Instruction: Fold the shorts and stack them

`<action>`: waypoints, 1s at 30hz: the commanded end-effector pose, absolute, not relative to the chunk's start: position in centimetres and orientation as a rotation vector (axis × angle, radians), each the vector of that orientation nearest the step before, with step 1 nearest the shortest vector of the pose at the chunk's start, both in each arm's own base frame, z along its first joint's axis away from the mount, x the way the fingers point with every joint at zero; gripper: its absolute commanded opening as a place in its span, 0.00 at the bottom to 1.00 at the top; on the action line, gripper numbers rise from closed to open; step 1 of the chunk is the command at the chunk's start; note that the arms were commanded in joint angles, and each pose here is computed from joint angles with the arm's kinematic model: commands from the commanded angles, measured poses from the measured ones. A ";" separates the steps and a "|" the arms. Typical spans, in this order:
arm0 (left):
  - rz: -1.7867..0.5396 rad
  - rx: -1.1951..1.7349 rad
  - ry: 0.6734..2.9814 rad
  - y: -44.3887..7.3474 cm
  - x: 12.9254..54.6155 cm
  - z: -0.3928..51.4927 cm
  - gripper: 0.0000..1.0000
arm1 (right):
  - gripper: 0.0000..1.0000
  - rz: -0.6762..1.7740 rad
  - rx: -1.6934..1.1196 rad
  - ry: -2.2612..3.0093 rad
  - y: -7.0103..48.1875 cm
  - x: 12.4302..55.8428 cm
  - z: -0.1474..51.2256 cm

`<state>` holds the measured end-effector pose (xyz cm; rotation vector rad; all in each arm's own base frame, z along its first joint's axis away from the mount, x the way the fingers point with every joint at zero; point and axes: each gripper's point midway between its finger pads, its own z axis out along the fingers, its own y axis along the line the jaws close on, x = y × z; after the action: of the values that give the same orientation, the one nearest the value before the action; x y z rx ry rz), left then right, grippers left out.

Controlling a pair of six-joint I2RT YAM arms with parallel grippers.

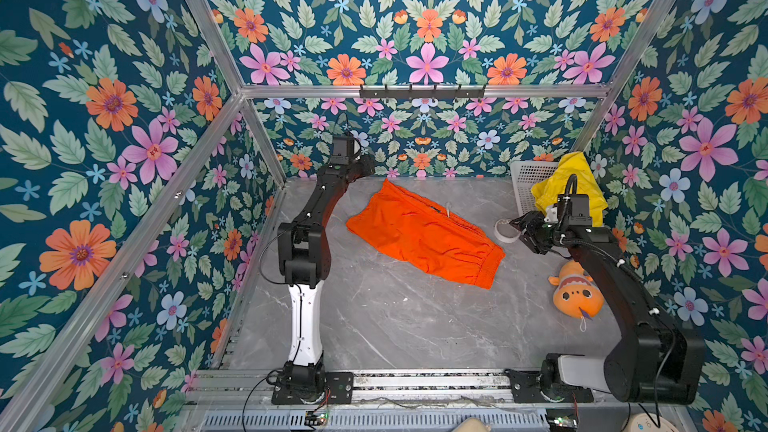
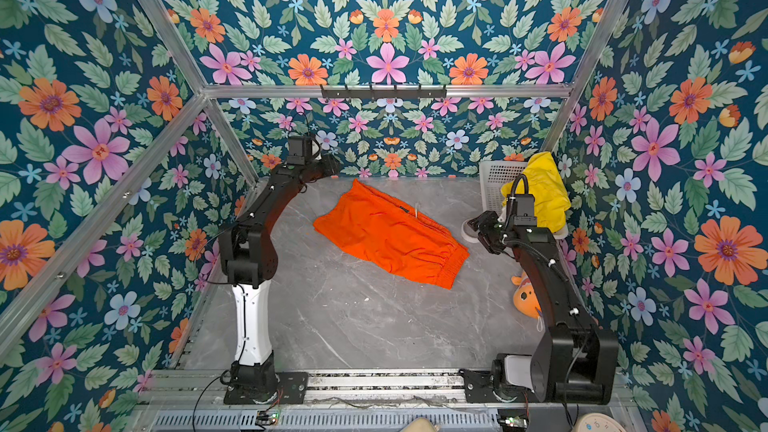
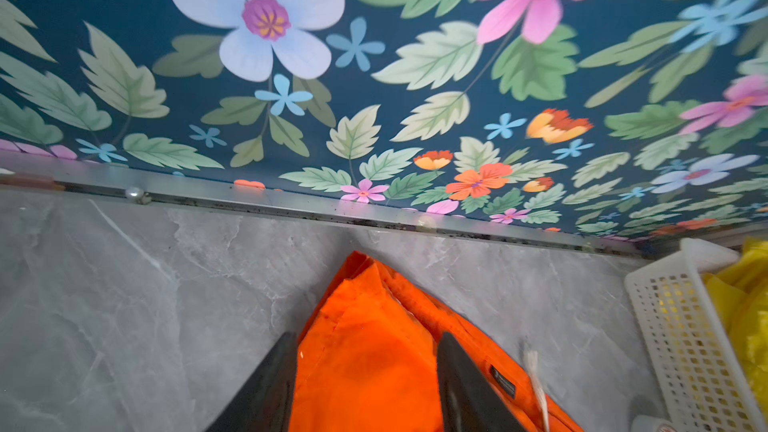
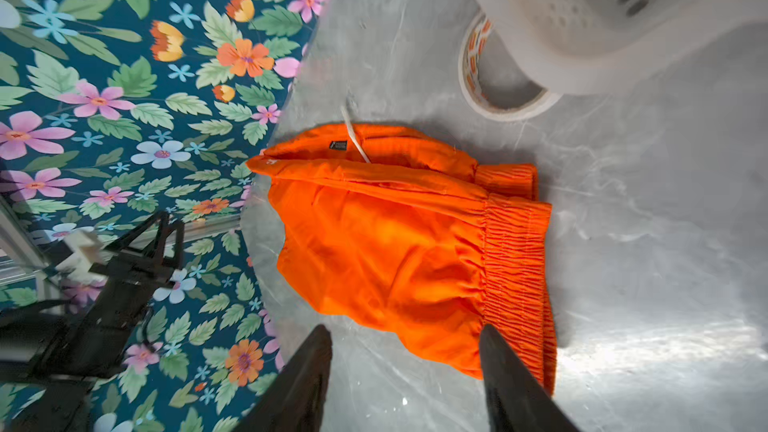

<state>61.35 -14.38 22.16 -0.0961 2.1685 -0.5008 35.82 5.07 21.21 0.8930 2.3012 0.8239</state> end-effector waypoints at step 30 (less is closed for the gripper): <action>-0.418 -0.532 2.662 -6.8 40.0 -0.6 0.50 | 0.50 0.654 0.511 2.856 14.7 29.0 2.1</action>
<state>45.38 -9.10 3.10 -0.3786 2.4876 -0.5608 31.49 15.99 3.74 0.4772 2.7721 0.7437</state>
